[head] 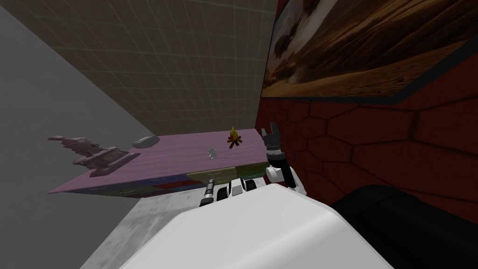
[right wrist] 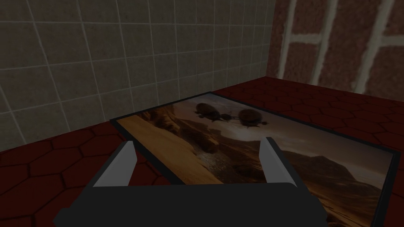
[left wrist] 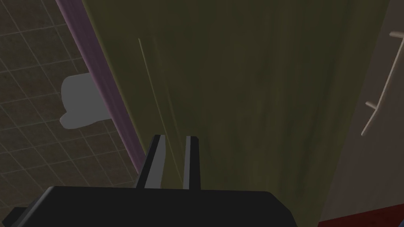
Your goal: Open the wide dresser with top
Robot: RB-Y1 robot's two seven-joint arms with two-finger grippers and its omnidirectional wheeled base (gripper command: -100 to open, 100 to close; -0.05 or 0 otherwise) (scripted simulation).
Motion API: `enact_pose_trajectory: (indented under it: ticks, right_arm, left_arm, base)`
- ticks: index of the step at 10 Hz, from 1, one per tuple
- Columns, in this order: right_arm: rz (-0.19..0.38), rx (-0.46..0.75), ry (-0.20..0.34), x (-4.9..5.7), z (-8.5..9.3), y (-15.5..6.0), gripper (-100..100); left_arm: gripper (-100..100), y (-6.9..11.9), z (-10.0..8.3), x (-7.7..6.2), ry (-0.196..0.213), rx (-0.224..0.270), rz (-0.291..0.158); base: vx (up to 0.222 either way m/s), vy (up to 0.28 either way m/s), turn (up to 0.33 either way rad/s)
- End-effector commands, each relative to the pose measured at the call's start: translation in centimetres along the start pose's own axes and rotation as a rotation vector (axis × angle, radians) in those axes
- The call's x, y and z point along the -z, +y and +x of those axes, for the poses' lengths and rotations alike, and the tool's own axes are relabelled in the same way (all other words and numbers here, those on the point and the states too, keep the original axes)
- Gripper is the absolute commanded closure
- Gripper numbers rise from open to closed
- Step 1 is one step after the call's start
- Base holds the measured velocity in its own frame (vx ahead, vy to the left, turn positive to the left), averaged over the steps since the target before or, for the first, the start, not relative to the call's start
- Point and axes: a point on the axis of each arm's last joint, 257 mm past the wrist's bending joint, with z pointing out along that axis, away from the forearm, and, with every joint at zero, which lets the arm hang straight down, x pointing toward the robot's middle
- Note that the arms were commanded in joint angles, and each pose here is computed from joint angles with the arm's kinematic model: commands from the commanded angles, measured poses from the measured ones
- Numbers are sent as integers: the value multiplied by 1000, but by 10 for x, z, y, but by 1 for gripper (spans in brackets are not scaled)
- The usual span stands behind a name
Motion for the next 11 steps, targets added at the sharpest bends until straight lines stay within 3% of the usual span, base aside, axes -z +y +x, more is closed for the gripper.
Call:
enact_pose_trajectory:
  ticks: [1, 2, 3, 8, 11]
  right_arm:
    - [0, 0, 0, 0, 0, 0, 0]
    - [0, 0, 0, 0, 0, 0, 0]
    - [0, 0, 0, 0, 0, 0, 0]
    - [0, 0, 0, 0, 0, 0, 0]
    - [0, 0, 0, 0, 0, 0, 0]
  left_arm:
    - [100, -8, -3, -8, 2, -2, 21]
    - [100, -9, -4, -9, 4, -2, 22]
    - [100, 2, -3, -4, 3, -2, -8]
    - [100, -11, -5, -1, 12, -4, 32]
    - [100, -11, -5, -1, 12, -4, 32]
  base:
    - [-211, -17, 35]
    - [-230, -13, 43]
    - [-109, -1, 16]
    - [-169, 13, 17]
    - [-34, 8, -5]
